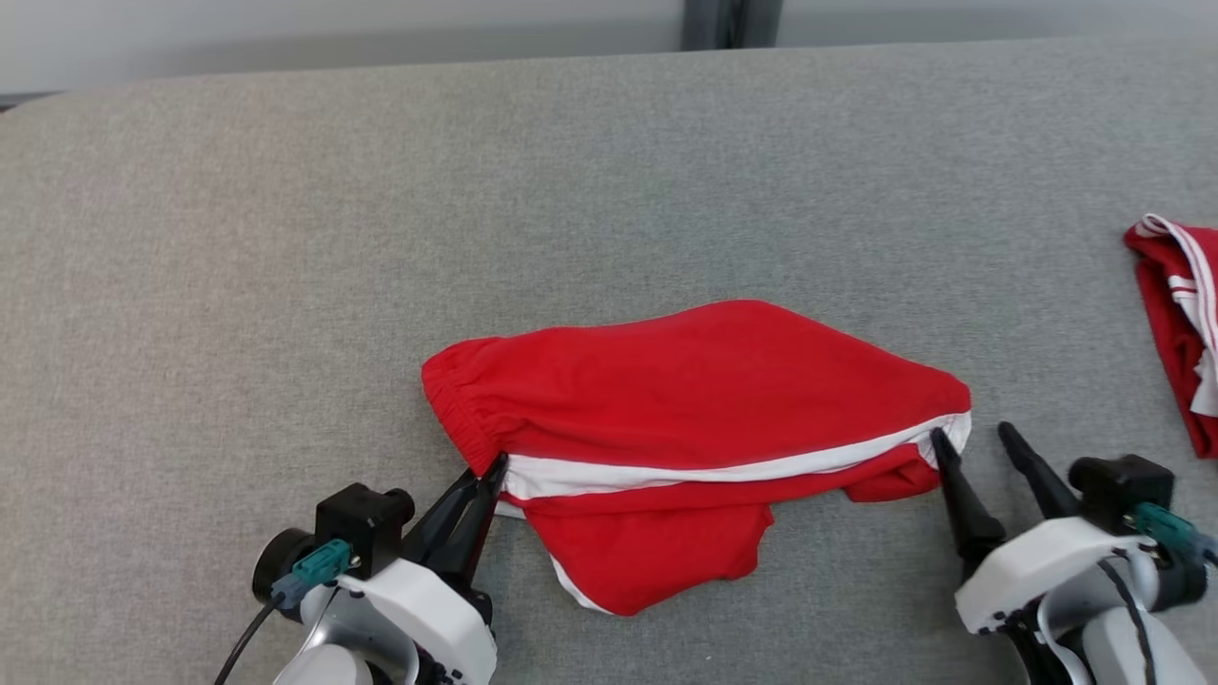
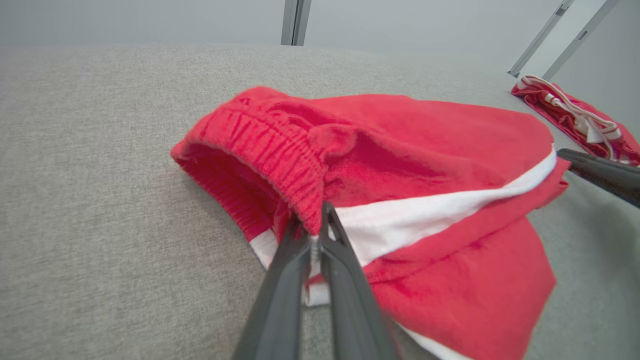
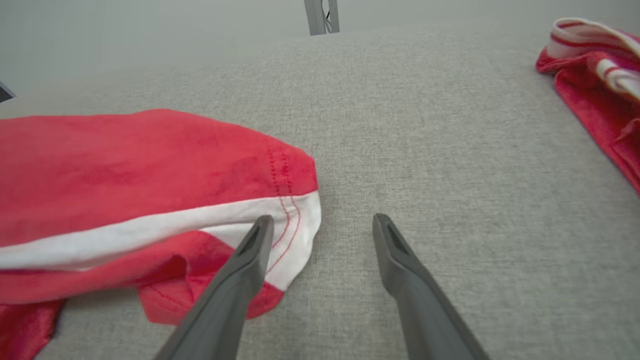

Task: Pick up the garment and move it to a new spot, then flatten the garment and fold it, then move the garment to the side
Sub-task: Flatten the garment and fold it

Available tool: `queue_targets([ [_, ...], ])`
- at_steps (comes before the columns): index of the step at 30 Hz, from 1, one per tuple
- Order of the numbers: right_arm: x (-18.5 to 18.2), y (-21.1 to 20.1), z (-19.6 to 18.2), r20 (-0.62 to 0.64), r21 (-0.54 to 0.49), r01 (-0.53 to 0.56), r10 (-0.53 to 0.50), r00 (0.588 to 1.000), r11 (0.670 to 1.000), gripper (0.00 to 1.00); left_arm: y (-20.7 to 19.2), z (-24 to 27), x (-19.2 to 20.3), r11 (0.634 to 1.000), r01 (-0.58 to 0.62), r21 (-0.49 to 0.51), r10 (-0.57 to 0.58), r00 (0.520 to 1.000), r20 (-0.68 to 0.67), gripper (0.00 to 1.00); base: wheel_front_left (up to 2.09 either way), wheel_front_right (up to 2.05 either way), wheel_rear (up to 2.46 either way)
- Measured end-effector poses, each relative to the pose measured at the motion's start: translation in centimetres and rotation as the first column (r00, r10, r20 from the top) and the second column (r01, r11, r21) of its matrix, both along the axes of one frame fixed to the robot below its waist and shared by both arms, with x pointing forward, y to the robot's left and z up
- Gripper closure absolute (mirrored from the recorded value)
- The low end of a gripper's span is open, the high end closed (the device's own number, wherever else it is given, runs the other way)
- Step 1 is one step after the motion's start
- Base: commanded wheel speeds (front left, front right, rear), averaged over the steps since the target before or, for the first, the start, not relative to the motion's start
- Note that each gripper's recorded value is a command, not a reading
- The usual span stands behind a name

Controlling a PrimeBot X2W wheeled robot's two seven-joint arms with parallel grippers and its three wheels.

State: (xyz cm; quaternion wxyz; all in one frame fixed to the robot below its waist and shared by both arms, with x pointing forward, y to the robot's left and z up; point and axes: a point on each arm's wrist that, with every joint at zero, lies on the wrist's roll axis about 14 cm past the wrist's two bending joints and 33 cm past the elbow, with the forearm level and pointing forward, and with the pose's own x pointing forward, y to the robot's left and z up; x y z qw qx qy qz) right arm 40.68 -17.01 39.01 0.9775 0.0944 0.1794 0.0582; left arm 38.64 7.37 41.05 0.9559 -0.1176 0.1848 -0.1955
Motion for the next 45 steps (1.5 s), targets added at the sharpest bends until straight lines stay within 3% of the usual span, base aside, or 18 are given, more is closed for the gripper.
queue_targets([
  [4, 0.5, 1.7, -1.7, -0.048, 0.003, -0.062, 0.062, 0.997, 0.998, 0.0, 0.2, -0.3, 0.4, 1.0, -0.001, 0.006, 0.001, 1.0, 0.002, 1.0, 0.0, 0.0, 0.0],
  [5, 0.6, 1.9, -2.0, -0.054, 0.004, -0.071, 0.071, 0.996, 0.997, 0.24, 0.2, -0.4, 0.4, 1.0, -0.001, 0.006, 0.001, 1.0, 0.002, 1.0, 0.0, 0.0, 0.0],
  [6, 0.6, 2.1, -2.2, -0.063, 0.006, -0.079, 0.079, 0.995, 0.997, 0.66, 0.2, -0.4, 0.4, 1.0, -0.003, 0.006, 0.003, 1.0, 0.002, 1.0, 0.0, 0.0, 0.0],
  [7, 0.6, 2.1, -2.4, -0.071, 0.011, -0.079, 0.079, 0.994, 0.997, 1.0, 0.2, -0.5, 0.4, 1.0, -0.004, 0.005, 0.004, 1.0, 0.002, 1.0, 0.0, 0.0, 0.0],
  [14, 1.4, 1.6, -0.7, 0.007, 0.021, -0.072, 0.072, 0.997, 0.997, 1.0, 0.0, 1.4, 1.3, 1.0, 0.001, -0.005, 0.0, 0.997, 0.076, 1.0, 0.0, 0.0, 0.0],
  [22, 4.1, 0.4, 8.3, 0.278, -0.003, -0.069, 0.067, 0.958, 0.998, 1.0, -0.4, 8.9, 4.2, 1.0, 0.029, -0.011, -0.025, 0.959, 0.282, 1.0, 0.0, 0.0, 0.0],
  [28, 5.6, 0.0, 18.3, 0.509, -0.04, -0.07, 0.081, 0.857, 0.997, 1.0, -1.3, 17.1, 6.4, 0.998, 0.068, 0.009, -0.064, 0.875, 0.481, 1.0, 0.0, 0.0, 0.0],
  [37, 4.9, -1.3, 33.7, 0.78, -0.087, -0.025, 0.084, 0.619, 0.996, 1.0, -1.7, 31.1, 7.5, 0.997, 0.079, 0.011, -0.06, 0.654, 0.755, 1.0, 0.0, 0.0, 0.0],
  [40, 4.9, -1.5, 35.9, 0.805, -0.082, -0.021, 0.079, 0.588, 0.996, 1.0, -2.2, 34.0, 7.6, 0.995, 0.097, 0.006, -0.063, 0.603, 0.795, 1.0, 0.0, 0.0, 0.0],
  [45, 6.9, -1.3, 36.7, 0.799, -0.065, -0.04, 0.076, 0.597, 0.997, 1.0, -3.0, 35.3, 9.4, 0.992, 0.126, 0.002, -0.077, 0.594, 0.801, 1.0, 0.0, 0.0, 0.0],
])
